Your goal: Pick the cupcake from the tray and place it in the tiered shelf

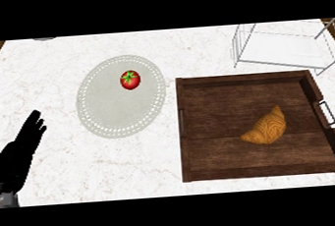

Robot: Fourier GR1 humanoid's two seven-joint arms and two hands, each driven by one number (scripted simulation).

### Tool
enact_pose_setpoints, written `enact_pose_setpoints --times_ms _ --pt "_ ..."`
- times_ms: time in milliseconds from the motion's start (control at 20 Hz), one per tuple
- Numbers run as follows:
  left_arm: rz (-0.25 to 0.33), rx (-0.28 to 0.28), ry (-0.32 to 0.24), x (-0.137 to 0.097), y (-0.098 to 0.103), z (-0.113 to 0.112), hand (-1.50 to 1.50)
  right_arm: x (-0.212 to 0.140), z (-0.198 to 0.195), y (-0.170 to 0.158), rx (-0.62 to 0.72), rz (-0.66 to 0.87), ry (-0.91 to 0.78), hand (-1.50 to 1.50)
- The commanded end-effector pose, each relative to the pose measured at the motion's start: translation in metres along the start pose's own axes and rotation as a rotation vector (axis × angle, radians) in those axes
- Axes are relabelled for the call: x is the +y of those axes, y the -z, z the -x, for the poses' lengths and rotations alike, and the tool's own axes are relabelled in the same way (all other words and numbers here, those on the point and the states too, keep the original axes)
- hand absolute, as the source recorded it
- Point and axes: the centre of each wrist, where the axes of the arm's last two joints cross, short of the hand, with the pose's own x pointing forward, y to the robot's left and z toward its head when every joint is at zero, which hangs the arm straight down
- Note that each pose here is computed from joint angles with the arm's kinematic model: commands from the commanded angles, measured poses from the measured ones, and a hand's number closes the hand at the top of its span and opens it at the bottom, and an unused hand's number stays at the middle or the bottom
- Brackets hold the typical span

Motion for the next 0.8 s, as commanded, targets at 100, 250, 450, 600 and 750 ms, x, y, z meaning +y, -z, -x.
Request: enact_pose_setpoints --times_ms 100,250,450,600,750 --pt "-0.006 -0.021 0.003 0.002 0.008 -0.014 0.00 0.009 0.002 0.032 0.059 0.043 -0.064 1.50" --pt "-0.012 -0.008 0.016 0.011 0.007 -0.005 0.00 0.019 0.008 0.052 0.066 0.059 -0.119 1.50" --pt "-0.006 -0.004 -0.009 -0.005 0.007 0.004 0.00 0.040 0.020 0.064 0.048 0.046 -0.129 1.50" --pt "0.001 0.003 -0.023 0.003 0.004 0.005 0.00 0.040 0.050 0.079 0.081 0.070 -0.079 1.50" --pt "0.003 0.005 0.004 -0.011 0.012 -0.013 0.00 0.053 0.047 0.093 0.090 0.055 -0.073 1.50"
